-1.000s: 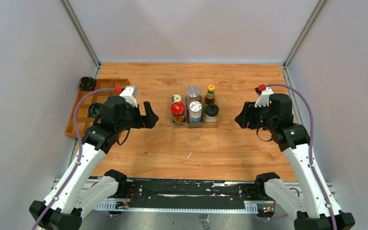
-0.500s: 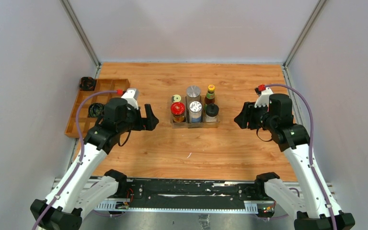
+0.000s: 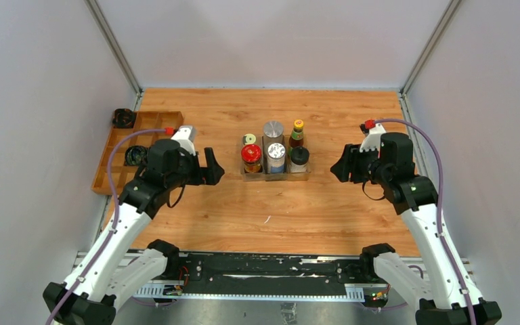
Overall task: Organize the condiment bottles
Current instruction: Reset both arms
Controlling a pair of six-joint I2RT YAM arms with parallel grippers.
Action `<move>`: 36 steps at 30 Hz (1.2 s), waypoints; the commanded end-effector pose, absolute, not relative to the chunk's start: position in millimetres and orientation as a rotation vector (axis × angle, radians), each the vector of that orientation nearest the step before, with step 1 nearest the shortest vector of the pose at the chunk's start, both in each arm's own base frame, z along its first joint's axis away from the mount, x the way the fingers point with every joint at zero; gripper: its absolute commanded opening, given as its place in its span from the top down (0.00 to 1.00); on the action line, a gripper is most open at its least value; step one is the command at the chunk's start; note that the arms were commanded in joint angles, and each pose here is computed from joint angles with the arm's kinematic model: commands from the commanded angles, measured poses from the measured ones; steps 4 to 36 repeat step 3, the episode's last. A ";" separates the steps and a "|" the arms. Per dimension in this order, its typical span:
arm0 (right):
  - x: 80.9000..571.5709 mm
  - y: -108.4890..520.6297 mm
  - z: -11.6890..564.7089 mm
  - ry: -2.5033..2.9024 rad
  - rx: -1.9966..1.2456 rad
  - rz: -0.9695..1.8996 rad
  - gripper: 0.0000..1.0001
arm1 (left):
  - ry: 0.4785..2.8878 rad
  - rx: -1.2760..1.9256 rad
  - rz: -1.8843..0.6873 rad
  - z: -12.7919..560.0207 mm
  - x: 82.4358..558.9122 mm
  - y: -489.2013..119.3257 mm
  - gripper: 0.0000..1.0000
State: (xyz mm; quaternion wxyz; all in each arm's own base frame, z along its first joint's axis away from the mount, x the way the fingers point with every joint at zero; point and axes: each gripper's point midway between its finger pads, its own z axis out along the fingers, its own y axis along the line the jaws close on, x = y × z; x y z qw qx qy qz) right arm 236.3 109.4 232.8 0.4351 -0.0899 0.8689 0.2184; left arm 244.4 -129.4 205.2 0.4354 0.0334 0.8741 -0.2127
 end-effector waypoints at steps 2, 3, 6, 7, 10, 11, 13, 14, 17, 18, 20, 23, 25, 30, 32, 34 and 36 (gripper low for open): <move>231.9 108.3 231.6 2.166 -0.217 0.555 0.45 | 2.160 0.077 -0.553 206.0 243.4 -131.0 0.00; 231.9 107.8 232.4 2.164 -0.217 0.551 0.45 | 2.160 0.076 -0.552 206.1 243.4 -130.9 0.00; 231.9 107.8 232.4 2.164 -0.217 0.551 0.45 | 2.160 0.076 -0.552 206.1 243.4 -130.9 0.00; 231.9 107.8 232.4 2.164 -0.217 0.551 0.45 | 2.160 0.076 -0.552 206.1 243.4 -130.9 0.00; 231.9 107.8 232.4 2.164 -0.217 0.551 0.45 | 2.160 0.076 -0.552 206.1 243.4 -130.9 0.00; 231.9 107.8 232.4 2.164 -0.217 0.551 0.45 | 2.160 0.076 -0.552 206.1 243.4 -130.9 0.00; 231.9 107.8 232.4 2.164 -0.217 0.551 0.45 | 2.160 0.076 -0.552 206.1 243.4 -130.9 0.00; 231.9 107.8 232.4 2.164 -0.217 0.551 0.45 | 2.160 0.076 -0.552 206.1 243.4 -130.9 0.00; 231.9 107.8 232.4 2.164 -0.217 0.551 0.45 | 2.160 0.076 -0.552 206.1 243.4 -130.9 0.00; 231.9 107.8 232.4 2.164 -0.217 0.551 0.45 | 2.160 0.076 -0.552 206.1 243.4 -130.9 0.00; 231.9 107.8 232.4 2.164 -0.217 0.551 0.45 | 2.160 0.076 -0.552 206.1 243.4 -130.9 0.00; 231.9 107.8 232.4 2.164 -0.217 0.551 0.45 | 2.160 0.076 -0.552 206.1 243.4 -130.9 0.00; 231.9 107.8 232.4 2.164 -0.217 0.551 0.45 | 2.160 0.076 -0.552 206.1 243.4 -130.9 0.00; 231.9 107.8 232.4 2.164 -0.217 0.551 0.45 | 2.160 0.076 -0.552 206.1 243.4 -130.9 0.00; 231.9 107.8 232.4 2.164 -0.217 0.551 0.45 | 2.160 0.076 -0.552 206.1 243.4 -130.9 0.00; 231.9 107.8 232.4 2.164 -0.217 0.551 0.45 | 2.160 0.076 -0.552 206.1 243.4 -130.9 0.00; 231.9 107.8 232.4 2.164 -0.217 0.551 0.45 | 2.160 0.076 -0.552 206.1 243.4 -130.9 0.00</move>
